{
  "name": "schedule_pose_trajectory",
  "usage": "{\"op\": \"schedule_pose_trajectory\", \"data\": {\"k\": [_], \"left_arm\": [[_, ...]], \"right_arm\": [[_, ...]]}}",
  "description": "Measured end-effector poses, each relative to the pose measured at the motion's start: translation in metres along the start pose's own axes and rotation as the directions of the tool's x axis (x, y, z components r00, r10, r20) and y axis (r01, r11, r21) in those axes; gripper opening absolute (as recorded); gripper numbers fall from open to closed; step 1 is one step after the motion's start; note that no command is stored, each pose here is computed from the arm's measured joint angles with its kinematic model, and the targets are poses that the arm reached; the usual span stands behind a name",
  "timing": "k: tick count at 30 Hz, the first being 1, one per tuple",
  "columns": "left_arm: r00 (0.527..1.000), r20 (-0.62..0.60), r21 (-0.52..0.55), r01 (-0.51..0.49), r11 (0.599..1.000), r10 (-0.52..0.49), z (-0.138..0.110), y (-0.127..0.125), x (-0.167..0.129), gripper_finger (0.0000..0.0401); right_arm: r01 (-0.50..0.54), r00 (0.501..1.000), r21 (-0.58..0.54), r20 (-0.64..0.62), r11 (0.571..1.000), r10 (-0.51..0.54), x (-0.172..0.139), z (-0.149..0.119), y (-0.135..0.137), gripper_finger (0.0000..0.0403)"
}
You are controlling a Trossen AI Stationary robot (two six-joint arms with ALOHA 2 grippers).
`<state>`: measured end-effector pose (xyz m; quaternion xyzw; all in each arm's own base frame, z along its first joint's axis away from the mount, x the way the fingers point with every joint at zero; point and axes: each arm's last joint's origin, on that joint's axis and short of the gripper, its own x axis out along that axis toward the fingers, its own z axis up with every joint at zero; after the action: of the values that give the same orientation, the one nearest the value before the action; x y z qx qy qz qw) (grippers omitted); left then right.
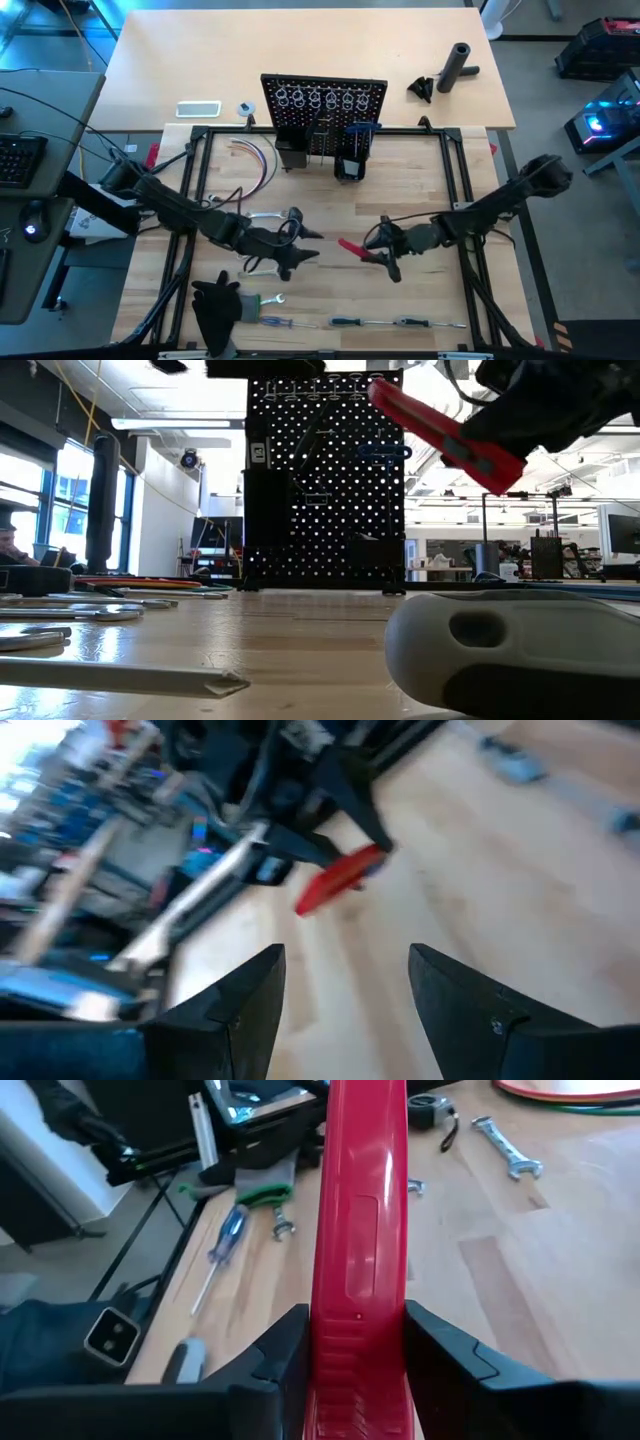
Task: Hang tools onto peg board
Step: Put the red cutter into the big black bin on the black pegboard
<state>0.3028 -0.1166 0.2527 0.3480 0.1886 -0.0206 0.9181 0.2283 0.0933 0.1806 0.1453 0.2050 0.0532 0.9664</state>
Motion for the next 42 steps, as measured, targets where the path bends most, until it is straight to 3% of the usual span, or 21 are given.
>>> {"op": "schedule_pose_trajectory", "data": {"k": [8, 14, 17, 27, 33, 42], "left_arm": [[0.993, -0.082, 0.192, -0.067, 0.979, 0.085, -0.004, -0.015, 0.024, 0.0207], [0.947, -0.198, 0.301, -0.188, 0.935, 0.254, 0.001, -0.020, 0.047, 0.0207], [0.932, -0.217, 0.334, -0.208, 0.919, 0.289, 0.005, -0.021, 0.054, 0.0207], [0.909, -0.292, 0.410, -0.161, 0.898, 0.296, -0.003, -0.018, 0.069, 0.0207], [0.900, -0.299, 0.375, -0.194, 0.906, 0.317, 0.001, -0.009, 0.071, 0.0207], [0.901, -0.347, 0.378, -0.121, 0.918, 0.261, -0.005, -0.006, 0.072, 0.0207]], "right_arm": [[0.067, 0.996, 0.033, 0.058, 0.997, -0.069, 0.003, 0.009, -0.014, 0.0124], [0.101, 0.992, 0.093, 0.071, 0.990, -0.108, 0.004, 0.014, -0.024, 0.0124], [0.111, 0.991, 0.123, 0.067, 0.986, -0.120, 0.004, 0.014, -0.027, 0.0124], [0.108, 0.991, 0.160, 0.065, 0.981, -0.120, 0.005, 0.014, -0.028, 0.0124], [0.130, 0.987, 0.181, 0.064, 0.975, -0.144, 0.005, 0.015, -0.032, 0.0124], [0.146, 0.987, 0.201, 0.030, 0.969, -0.155, 0.012, 0.016, -0.037, 0.0124]]}}
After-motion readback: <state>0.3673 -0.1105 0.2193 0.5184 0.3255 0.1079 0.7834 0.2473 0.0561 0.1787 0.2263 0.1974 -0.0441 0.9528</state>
